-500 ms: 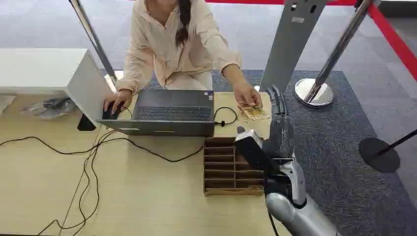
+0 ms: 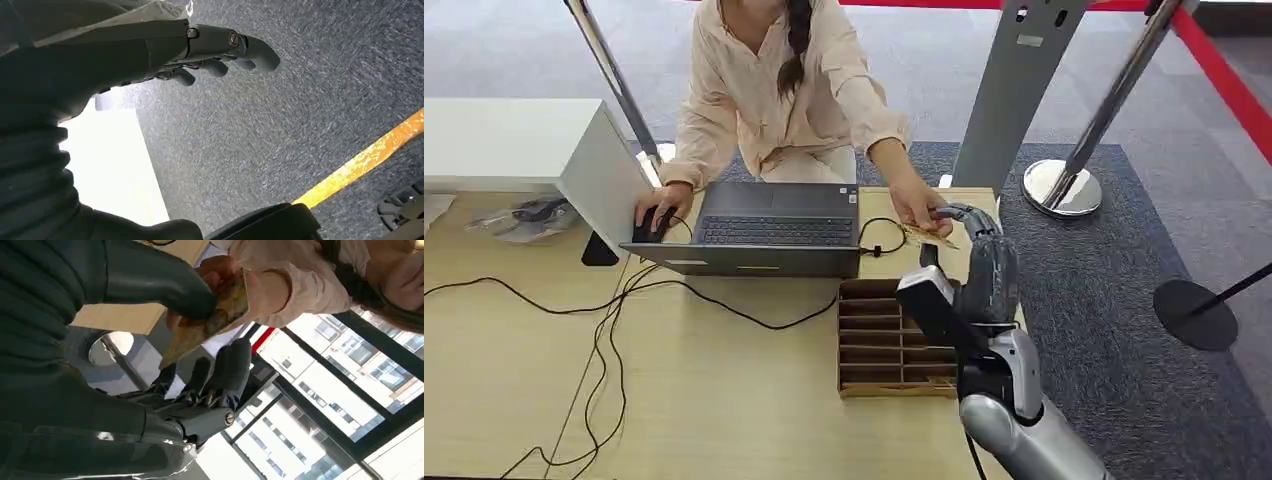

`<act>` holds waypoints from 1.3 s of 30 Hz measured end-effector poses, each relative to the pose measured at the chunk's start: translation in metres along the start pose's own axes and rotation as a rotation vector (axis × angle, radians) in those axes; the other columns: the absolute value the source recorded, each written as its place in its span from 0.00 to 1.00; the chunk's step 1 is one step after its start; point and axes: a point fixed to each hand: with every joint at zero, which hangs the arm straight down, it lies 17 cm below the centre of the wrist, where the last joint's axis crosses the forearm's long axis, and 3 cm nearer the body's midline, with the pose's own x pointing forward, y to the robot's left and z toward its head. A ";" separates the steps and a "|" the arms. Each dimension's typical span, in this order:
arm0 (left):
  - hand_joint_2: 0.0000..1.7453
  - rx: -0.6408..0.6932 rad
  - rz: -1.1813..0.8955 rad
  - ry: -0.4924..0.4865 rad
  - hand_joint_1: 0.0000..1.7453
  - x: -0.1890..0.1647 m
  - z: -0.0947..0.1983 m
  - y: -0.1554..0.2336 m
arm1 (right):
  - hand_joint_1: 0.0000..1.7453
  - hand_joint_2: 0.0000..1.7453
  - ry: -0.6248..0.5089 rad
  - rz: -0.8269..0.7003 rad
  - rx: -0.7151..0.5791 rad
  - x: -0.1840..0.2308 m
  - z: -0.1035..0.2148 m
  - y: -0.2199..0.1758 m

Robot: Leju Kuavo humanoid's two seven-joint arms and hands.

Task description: Pass the card to the sensor for recognition and then transmit it.

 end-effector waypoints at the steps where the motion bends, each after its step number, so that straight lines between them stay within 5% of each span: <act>1: 1.00 0.000 -0.002 0.000 0.00 0.000 0.000 0.000 | 1.00 1.00 -0.001 0.000 -0.001 0.000 0.000 0.000; 25: 1.00 0.001 -0.003 -0.006 0.00 0.001 0.000 0.000 | 1.00 1.00 0.003 -0.026 -0.026 0.001 0.000 -0.005; 39: 1.00 -0.004 0.014 -0.003 0.00 0.001 0.000 -0.001 | 1.00 1.00 -0.009 -0.133 -0.072 0.017 0.000 -0.043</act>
